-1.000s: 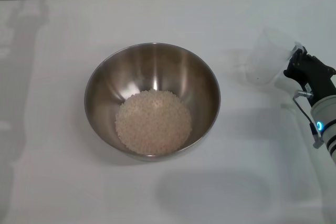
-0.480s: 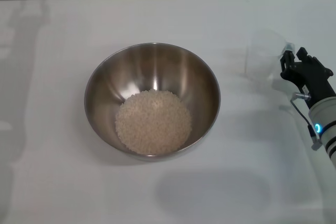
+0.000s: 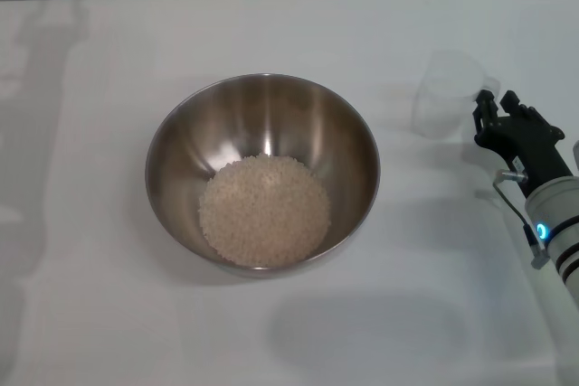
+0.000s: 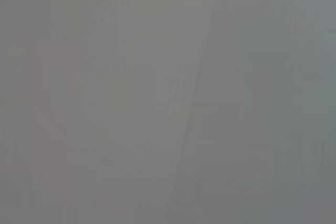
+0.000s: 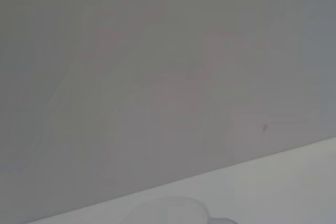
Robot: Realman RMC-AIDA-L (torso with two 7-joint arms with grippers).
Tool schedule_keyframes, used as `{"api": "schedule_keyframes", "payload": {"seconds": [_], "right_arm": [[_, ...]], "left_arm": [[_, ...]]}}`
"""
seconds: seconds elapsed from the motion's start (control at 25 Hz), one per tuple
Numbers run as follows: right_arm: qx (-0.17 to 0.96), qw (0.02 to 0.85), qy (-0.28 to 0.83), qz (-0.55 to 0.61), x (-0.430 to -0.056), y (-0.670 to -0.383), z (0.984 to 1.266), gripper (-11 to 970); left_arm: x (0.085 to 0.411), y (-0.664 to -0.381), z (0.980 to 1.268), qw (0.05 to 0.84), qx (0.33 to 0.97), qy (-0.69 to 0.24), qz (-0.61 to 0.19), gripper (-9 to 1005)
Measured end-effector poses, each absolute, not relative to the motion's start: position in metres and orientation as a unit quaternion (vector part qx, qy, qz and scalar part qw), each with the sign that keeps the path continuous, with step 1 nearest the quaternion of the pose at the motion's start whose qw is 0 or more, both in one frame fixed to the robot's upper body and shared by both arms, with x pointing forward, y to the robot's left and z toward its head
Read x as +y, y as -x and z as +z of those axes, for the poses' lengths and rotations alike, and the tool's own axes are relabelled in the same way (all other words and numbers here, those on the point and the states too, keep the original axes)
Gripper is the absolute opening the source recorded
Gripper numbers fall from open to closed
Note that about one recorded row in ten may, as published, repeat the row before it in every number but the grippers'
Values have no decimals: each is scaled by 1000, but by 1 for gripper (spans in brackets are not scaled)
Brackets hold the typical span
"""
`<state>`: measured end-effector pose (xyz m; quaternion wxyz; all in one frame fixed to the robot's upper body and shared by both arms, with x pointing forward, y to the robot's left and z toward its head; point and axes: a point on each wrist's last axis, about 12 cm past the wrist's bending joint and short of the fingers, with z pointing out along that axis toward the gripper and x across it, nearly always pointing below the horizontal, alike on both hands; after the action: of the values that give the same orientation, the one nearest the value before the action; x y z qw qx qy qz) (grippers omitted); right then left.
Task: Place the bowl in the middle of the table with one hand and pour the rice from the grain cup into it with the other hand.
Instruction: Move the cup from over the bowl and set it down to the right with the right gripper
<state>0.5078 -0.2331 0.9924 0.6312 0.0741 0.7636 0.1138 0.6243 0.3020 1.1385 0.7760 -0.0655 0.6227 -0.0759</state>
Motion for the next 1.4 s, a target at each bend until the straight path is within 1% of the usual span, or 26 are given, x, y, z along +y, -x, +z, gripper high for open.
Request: {"api": "schedule_keyframes", "payload": {"seconds": [0.28, 0.96, 1.16, 1.2, 1.4], "right_arm": [[764, 630, -69, 123, -227, -502, 991, 318], [758, 634, -73, 136, -222, -475, 987, 319], [758, 633, -62, 142, -219, -468, 985, 318], [755, 637, -46, 144, -217, -466, 985, 318], [738, 659, -27, 143, -219, -456, 988, 364]], "left_arm": [[303, -621, 1136, 774, 625, 63, -75, 504], [304, -610, 1134, 775, 625, 57, -77, 503], [302, -609, 1133, 774, 626, 54, -79, 504], [301, -609, 1133, 774, 626, 52, -79, 504], [299, -606, 1131, 772, 628, 47, -83, 504]]}}
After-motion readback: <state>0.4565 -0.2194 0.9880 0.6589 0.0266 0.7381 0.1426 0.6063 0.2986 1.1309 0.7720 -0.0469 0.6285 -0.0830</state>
